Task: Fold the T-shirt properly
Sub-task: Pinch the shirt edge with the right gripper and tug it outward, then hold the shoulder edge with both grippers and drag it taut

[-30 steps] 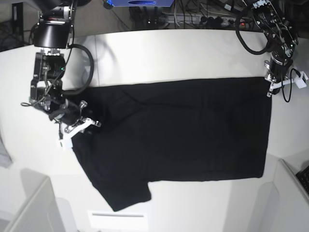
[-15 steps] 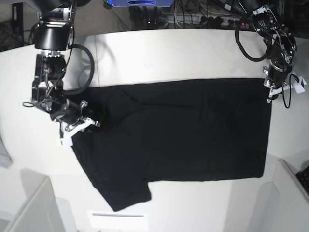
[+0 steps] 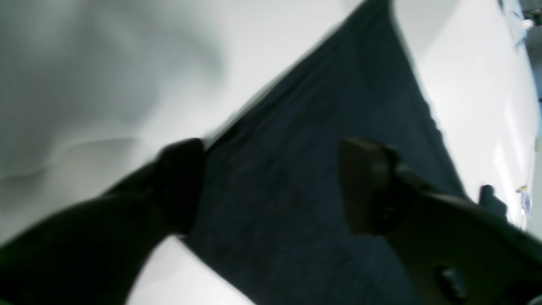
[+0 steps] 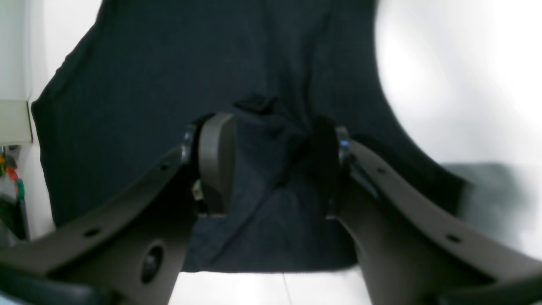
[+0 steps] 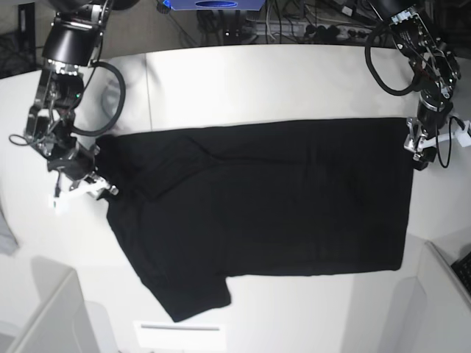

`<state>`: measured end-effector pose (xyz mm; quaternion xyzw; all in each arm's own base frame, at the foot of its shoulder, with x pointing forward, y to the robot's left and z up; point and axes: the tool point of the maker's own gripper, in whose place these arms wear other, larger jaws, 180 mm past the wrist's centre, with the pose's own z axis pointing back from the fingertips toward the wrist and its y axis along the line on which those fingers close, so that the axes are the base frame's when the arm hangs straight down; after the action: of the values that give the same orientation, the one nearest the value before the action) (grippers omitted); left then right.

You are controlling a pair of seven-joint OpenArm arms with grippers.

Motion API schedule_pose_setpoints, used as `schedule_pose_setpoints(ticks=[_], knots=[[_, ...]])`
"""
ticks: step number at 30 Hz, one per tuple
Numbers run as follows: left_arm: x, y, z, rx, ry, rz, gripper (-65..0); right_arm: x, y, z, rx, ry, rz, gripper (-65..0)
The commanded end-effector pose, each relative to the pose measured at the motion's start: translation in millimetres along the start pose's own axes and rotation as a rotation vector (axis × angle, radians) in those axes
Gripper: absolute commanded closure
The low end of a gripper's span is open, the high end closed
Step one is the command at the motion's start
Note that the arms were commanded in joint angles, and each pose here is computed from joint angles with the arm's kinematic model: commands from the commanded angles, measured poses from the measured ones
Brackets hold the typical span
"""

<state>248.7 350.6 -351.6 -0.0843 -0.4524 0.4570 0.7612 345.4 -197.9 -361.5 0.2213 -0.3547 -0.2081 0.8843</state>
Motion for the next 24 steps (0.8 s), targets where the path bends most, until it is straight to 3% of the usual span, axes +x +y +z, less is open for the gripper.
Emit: schedule_pose_setpoints(ticks=[1, 5, 8, 11, 15, 24], knots=[[17, -12, 8, -0.038, -0.052, -0.037, -51.0, 23, 10, 15, 0.019, -0.091, 0.003, -28.4], [11, -3, 23, -0.022, -0.042, -0.079, -51.0, 19, 3, 55, -0.059, -0.241, -0.069, -28.4], [-3, 11, 27, -0.012, 0.0, -0.11, -51.0, -2, -11, 74, -0.122, -0.281, -0.097, -29.0], [-14, 30, 31, -0.018, 0.024, -0.127, -51.0, -28, -23, 79, -0.157, -0.262, -0.127, -29.3], [-12, 64, 38, 0.019, -0.011, -0.064, -51.0, -56, -34, 81, -0.187, -0.206, -0.157, -31.7], [-22, 73, 17, 0.027, 0.015, 0.006, -51.0, -87, -34, 70, -0.161, -0.153, -0.204, -33.9]])
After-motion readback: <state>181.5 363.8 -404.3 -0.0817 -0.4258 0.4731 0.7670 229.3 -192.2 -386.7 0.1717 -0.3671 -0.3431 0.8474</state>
